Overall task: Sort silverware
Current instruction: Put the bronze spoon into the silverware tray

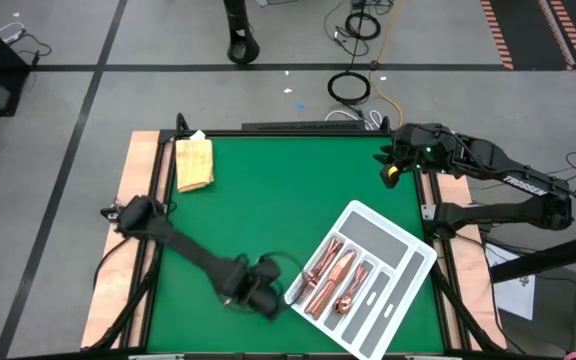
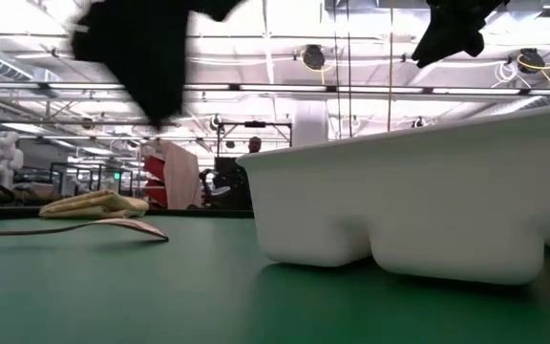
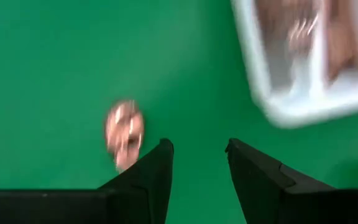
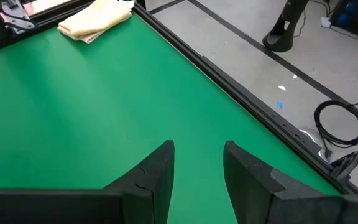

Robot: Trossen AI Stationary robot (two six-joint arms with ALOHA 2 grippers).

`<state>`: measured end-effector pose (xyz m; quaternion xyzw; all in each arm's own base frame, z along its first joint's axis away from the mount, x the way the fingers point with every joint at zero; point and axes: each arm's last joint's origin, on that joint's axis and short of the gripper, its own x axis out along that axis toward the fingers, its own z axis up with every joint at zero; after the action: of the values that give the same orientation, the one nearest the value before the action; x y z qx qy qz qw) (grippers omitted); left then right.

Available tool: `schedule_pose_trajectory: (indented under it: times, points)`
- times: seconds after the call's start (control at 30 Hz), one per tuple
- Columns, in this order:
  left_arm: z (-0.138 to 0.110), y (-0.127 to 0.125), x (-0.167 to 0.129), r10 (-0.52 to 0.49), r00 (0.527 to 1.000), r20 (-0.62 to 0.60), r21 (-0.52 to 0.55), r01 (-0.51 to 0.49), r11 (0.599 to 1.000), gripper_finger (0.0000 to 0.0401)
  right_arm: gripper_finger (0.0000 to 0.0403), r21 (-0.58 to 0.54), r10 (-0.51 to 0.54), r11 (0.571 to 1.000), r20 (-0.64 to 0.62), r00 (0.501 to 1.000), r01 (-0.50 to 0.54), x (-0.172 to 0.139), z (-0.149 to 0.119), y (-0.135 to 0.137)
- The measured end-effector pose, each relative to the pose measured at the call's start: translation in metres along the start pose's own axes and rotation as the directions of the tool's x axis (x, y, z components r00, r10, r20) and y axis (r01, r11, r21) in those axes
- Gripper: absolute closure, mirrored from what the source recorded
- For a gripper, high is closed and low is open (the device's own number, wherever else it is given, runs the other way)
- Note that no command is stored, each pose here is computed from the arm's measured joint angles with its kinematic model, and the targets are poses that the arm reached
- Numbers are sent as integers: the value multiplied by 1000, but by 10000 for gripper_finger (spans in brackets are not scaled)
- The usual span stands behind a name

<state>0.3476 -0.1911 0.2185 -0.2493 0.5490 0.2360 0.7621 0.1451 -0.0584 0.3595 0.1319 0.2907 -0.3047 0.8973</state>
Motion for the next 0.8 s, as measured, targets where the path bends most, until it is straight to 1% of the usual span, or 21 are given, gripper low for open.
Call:
schedule_pose_trajectory:
  times: [0.07,0.13,0.2,0.33,0.53,0.7,0.8]
  points:
    - [-17,-4,3,36,999,-22,-5,-36,999,242,275,-3,-2,1000,-6,1000,2,0,-1,0]
    - [-26,-3,5,76,997,-32,-26,-77,997,242,275,-5,-3,1000,-12,1000,3,0,-1,0]
    - [-30,1,3,131,991,-42,-23,-132,991,242,275,-6,-4,1000,-16,1000,4,0,-2,0]
    - [-34,10,5,209,976,-61,-13,-210,978,242,275,-7,-5,1000,-19,1000,5,0,-2,0]
    - [-38,11,18,167,983,-74,-9,-168,986,242,275,-12,-9,1000,-34,999,9,0,-3,-1]
    - [-44,21,33,219,971,-92,-19,-222,975,242,275,-23,-14,1000,-50,999,13,0,-5,-1]
    - [-47,28,43,226,967,-120,-1,-227,974,242,275,-24,-15,1000,-54,998,14,0,-5,-1]
